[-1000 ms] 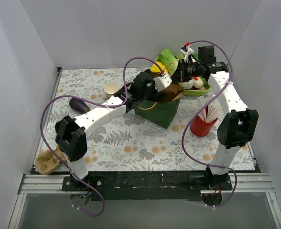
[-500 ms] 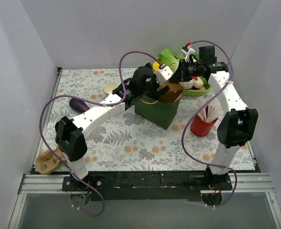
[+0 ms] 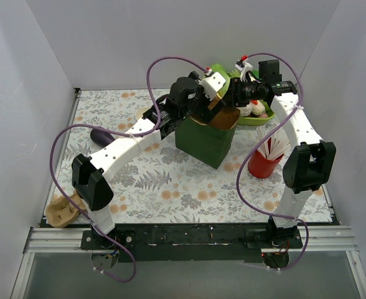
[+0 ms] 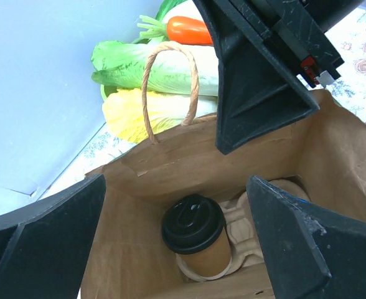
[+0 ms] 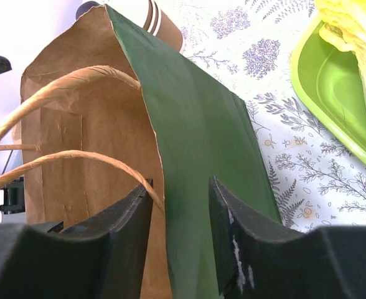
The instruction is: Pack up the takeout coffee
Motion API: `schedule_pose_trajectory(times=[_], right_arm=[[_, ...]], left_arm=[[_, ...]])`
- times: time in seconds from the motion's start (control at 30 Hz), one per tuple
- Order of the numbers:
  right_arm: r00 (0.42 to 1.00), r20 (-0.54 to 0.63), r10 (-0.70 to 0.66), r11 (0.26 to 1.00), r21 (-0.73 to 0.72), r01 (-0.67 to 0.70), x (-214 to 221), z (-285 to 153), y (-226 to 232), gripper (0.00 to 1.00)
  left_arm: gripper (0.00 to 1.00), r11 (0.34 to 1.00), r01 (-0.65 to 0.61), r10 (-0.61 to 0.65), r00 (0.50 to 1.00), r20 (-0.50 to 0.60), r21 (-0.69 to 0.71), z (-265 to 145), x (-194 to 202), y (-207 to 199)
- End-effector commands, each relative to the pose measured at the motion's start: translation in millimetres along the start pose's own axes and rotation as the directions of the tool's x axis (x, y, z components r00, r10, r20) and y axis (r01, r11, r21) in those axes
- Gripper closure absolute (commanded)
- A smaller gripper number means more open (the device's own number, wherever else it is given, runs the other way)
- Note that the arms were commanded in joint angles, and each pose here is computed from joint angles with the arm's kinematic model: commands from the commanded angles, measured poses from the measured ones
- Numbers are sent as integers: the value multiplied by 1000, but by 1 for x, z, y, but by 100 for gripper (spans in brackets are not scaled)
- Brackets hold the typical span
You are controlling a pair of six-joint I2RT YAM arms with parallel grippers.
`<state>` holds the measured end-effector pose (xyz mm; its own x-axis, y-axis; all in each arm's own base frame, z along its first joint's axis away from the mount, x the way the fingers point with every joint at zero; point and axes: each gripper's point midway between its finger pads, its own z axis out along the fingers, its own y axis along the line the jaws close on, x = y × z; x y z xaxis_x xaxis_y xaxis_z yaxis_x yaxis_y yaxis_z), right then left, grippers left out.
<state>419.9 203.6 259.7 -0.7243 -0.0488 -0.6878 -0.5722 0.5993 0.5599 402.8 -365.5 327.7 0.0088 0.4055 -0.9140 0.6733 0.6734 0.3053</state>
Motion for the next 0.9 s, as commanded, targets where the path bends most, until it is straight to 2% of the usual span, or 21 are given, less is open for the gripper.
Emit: schedule_pose_trajectory(times=[0.0,0.17,0.2,0.33,0.6,0.73,0.83,0.87], right_arm=[[994,76,-80,996,-38,83,-28,-13,19,47],[983,118,-139,988,-45,145,-45,-24,33,32],[979,132,-157,986,-38,163,-51,-28,36,24],[968,168,-188,982,7,190,-63,-43,40,13],[951,195,-241,970,89,228,-65,-80,43,9],[940,208,-271,954,185,235,-57,-123,39,9],[948,154,-277,932,282,227,-36,-152,21,15],[964,105,-244,932,300,203,-19,-157,16,17]], left_arm=[[2,999,45,-45,997,63,3,-18,-30,7],[2,998,51,-48,993,111,-27,-21,-51,18],[2,998,52,-47,991,121,-36,-22,-55,23],[2,995,63,-48,983,176,-77,-27,-77,42],[2,983,68,-19,963,269,-172,-51,-116,82],[2,973,61,7,957,291,-222,-70,-126,95],[2,970,54,17,957,291,-237,-82,-127,100],[2,970,49,23,957,289,-240,-84,-127,101]])
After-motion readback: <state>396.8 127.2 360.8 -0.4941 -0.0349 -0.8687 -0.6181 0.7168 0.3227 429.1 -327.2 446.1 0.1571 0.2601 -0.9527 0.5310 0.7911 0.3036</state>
